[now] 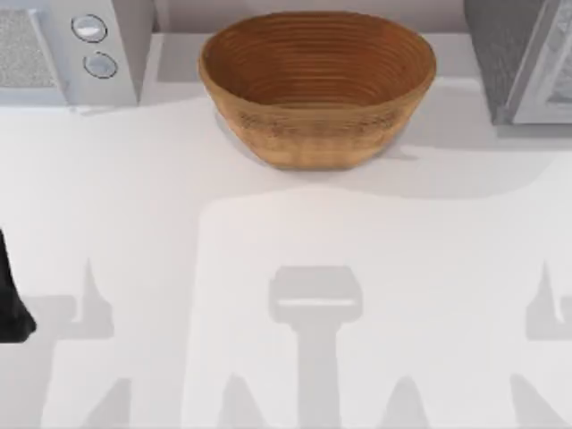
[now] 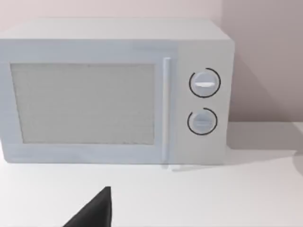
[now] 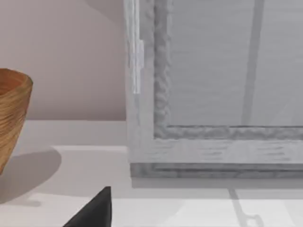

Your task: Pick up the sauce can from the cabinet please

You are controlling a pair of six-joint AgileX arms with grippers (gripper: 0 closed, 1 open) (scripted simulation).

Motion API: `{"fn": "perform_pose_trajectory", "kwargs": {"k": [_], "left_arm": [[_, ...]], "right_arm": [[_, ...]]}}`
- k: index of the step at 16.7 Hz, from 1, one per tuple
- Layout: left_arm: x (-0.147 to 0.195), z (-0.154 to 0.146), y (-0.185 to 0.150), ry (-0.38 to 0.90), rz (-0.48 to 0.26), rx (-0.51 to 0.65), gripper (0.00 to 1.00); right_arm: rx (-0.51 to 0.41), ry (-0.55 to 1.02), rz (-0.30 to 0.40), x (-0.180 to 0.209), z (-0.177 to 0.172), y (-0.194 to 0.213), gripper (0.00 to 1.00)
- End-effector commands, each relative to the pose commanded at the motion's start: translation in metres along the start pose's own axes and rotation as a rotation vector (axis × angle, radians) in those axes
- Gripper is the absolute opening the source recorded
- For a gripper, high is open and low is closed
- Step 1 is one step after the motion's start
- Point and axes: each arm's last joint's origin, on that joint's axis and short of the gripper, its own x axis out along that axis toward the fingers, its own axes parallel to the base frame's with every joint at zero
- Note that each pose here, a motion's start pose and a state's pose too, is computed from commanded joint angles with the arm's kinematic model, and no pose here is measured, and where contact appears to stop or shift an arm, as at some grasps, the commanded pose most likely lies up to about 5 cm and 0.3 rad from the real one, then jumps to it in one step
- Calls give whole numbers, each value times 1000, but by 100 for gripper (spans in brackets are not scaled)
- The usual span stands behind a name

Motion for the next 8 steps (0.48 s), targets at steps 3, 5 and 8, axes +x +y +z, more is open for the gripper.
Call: {"fn": "perform_pose_trajectory", "kwargs": {"k": [3, 5, 8], "left_arm": [[0, 0, 0, 0, 0, 0, 100], [0, 0, 0, 0, 0, 0, 100], [0, 0, 0, 0, 0, 0, 100]], "right_arm": [[0, 1, 0, 0, 3, 0, 100], [1, 8, 1, 0, 16, 1, 100], [0, 21, 1, 3, 55, 3, 100]]}}
